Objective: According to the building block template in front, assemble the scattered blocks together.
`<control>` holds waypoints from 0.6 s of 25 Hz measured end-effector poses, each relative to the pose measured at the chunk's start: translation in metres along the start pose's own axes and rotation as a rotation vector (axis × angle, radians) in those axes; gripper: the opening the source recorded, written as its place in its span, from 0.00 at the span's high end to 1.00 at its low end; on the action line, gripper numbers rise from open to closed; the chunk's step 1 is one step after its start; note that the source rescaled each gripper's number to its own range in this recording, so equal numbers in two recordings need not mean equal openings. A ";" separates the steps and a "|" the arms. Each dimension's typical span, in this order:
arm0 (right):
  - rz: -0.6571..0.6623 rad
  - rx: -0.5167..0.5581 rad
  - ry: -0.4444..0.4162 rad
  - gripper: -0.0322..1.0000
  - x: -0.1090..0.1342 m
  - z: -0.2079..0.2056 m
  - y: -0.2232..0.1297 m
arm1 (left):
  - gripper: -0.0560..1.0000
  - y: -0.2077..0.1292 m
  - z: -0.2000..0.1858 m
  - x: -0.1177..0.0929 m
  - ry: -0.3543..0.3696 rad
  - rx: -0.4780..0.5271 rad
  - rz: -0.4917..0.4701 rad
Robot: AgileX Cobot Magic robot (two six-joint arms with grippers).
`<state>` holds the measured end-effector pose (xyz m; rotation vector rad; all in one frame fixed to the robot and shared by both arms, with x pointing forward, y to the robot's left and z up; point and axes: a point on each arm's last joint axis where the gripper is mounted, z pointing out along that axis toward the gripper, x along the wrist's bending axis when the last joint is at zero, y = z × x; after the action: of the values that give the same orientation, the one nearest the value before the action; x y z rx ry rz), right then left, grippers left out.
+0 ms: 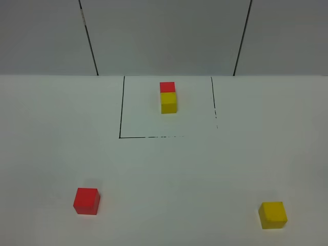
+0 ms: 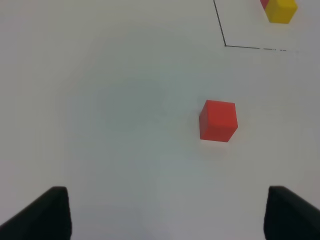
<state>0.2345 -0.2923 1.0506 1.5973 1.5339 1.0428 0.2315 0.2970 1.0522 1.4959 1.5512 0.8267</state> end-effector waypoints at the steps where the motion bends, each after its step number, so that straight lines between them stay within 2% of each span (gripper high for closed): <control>1: 0.000 0.000 0.000 0.36 0.000 0.000 0.000 | 0.23 0.000 0.000 0.000 0.000 0.000 0.000; 15: 0.000 0.000 0.000 0.36 0.000 0.000 0.000 | 0.23 0.000 0.000 0.000 0.000 0.000 0.000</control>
<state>0.2345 -0.2923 1.0506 1.5973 1.5339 1.0428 0.2315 0.2970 1.0522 1.4957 1.5513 0.8266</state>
